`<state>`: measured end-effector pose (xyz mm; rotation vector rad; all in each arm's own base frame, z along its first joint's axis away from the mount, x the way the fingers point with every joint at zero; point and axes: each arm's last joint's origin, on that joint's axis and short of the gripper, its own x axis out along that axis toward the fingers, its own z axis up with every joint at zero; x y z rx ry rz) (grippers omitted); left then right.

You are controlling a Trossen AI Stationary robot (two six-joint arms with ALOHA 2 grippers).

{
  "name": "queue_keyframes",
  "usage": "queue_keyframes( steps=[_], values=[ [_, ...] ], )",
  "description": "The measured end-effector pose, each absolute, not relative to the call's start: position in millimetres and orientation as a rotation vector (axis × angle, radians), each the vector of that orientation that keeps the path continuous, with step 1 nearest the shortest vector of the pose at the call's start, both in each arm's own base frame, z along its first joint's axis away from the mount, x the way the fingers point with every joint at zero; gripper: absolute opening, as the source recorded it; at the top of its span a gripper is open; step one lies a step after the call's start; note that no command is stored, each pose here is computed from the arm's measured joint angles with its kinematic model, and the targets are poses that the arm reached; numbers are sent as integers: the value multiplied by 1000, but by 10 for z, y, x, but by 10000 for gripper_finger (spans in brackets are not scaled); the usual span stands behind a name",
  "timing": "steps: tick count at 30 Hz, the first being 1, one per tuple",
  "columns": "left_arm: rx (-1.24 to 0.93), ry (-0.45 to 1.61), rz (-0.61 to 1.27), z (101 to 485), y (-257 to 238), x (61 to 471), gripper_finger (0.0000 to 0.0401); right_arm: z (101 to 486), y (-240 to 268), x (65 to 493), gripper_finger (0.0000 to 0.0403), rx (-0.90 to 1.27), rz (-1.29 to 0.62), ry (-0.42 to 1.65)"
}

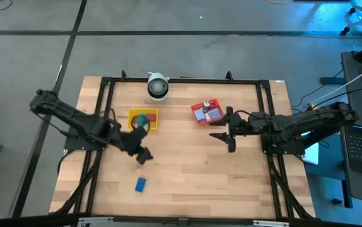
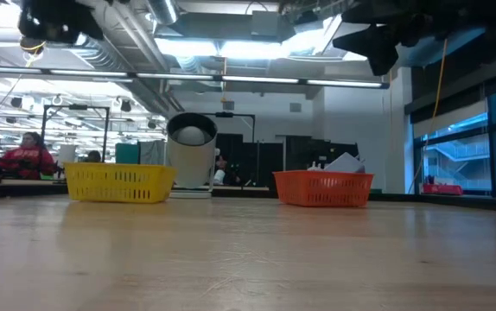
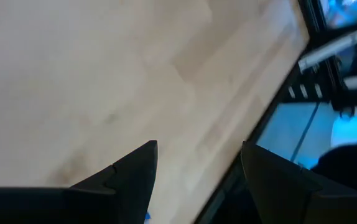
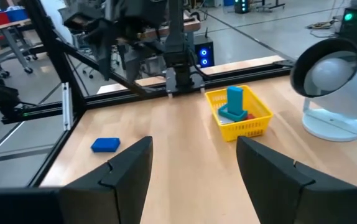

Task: Pick & Place Office items
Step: Put the blue digital timer into the yellow bin

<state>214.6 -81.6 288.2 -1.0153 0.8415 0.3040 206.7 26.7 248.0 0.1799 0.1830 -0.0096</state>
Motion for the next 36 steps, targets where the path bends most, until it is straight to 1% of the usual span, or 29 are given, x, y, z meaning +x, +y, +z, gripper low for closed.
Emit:
queue_keyframes(
  steps=[3, 9, 15, 20, 23, 28, 32, 36],
  values=[
    [-1014, 872, 274, 2902, -1014, 2211, 229, 2482, 298, 2063, 233, 186, 5, 183],
    [-1038, 931, 278, 2850, -1332, 2269, 228, 2480, 353, 2054, 233, 217, 26, 187],
    [-1083, 984, 329, 2725, -1548, 2266, 229, 2480, 416, 2042, 233, 232, 54, 192],
    [-1081, 1082, 466, 2521, -1635, 2245, 230, 2481, 458, 2033, 233, 267, 67, 193],
    [-1060, 1151, 580, 2371, -1645, 2246, 230, 2482, 479, 2027, 233, 267, 50, 190],
    [-1064, 1256, 709, 2184, -1658, 2270, 230, 2482, 506, 2019, 233, 264, 45, 188],
    [-1104, 1247, 804, 2063, -1684, 2320, 230, 2482, 519, 2016, 233, 259, 50, 189],
    [-1145, 1231, 838, 1929, -1746, 2402, 230, 2481, 534, 2012, 233, 233, 64, 190]
  ],
)
